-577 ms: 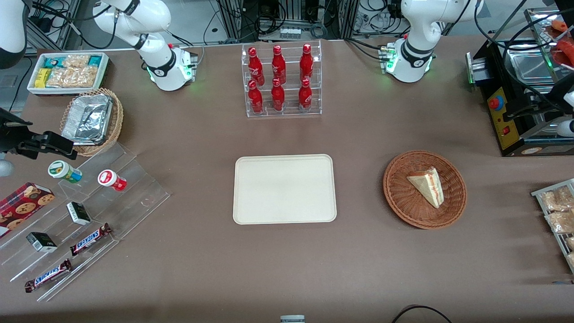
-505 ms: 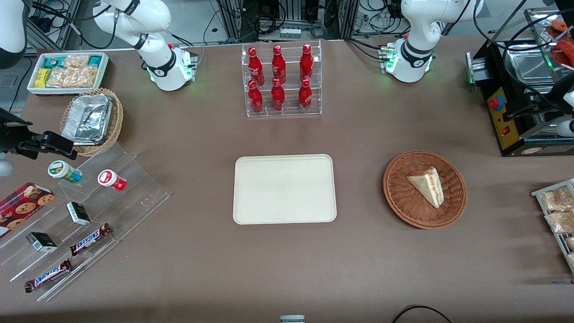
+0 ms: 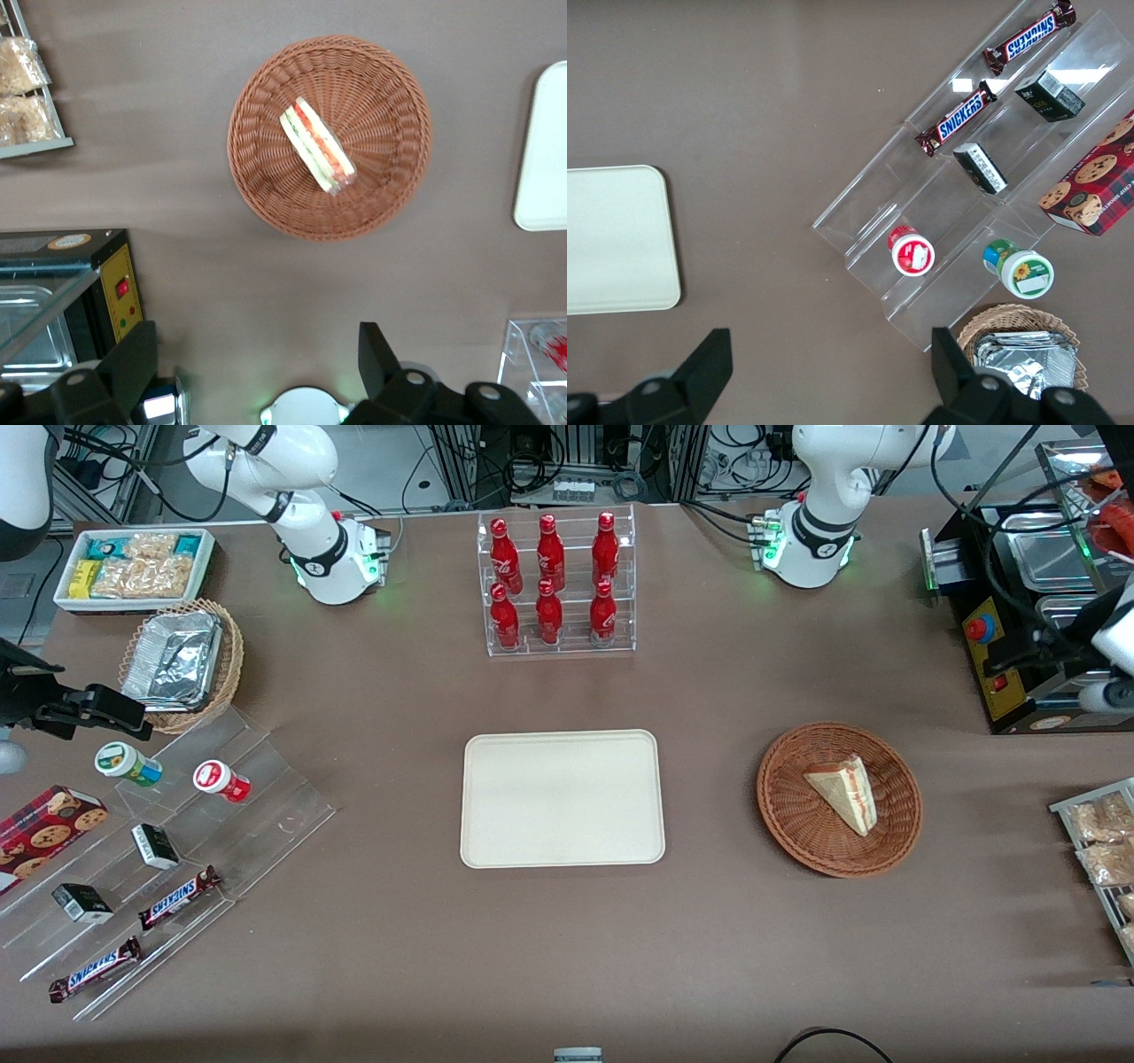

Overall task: Place sandwich from basket to tray
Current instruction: 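Move the left gripper over the wicker basket toward the wrapped sandwich, then lower the open left gripper around the sandwich and close it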

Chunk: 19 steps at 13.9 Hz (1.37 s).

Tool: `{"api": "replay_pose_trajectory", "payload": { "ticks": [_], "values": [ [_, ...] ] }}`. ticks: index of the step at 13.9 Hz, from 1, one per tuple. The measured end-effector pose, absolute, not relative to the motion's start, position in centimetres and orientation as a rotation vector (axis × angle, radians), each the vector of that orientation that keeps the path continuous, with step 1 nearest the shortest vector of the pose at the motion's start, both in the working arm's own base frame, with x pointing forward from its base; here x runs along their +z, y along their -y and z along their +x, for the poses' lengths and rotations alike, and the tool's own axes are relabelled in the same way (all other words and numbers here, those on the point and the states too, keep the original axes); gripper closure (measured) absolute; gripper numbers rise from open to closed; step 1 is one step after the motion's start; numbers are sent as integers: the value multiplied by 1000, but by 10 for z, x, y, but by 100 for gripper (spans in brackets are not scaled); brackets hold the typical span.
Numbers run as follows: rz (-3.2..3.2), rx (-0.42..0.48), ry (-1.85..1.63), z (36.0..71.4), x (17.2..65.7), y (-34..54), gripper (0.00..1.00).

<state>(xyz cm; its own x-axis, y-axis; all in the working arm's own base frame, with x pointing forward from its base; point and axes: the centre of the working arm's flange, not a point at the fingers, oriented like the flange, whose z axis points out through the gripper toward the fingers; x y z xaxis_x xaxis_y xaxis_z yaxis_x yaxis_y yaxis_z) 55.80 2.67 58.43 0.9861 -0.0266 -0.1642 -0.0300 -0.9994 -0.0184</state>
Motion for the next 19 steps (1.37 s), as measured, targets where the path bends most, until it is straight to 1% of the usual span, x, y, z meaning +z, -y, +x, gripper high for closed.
{"api": "replay_pose_trajectory", "payload": {
  "ticks": [3, 6, 9, 13, 14, 16, 19],
  "values": [
    [-3101, 239, 19, 573, 539, -25, 0],
    [-3089, 191, 186, 578, 487, -8, 0],
    [-3070, 158, 350, 572, 432, 13, 0],
    [-3055, 47, 558, 551, 356, 25, 0],
    [-3050, 29, 603, 546, 345, 27, 0],
    [-3036, 30, 667, 538, 328, 30, 0],
    [-3025, 23, 721, 537, 314, 36, 0]
  ]
}}
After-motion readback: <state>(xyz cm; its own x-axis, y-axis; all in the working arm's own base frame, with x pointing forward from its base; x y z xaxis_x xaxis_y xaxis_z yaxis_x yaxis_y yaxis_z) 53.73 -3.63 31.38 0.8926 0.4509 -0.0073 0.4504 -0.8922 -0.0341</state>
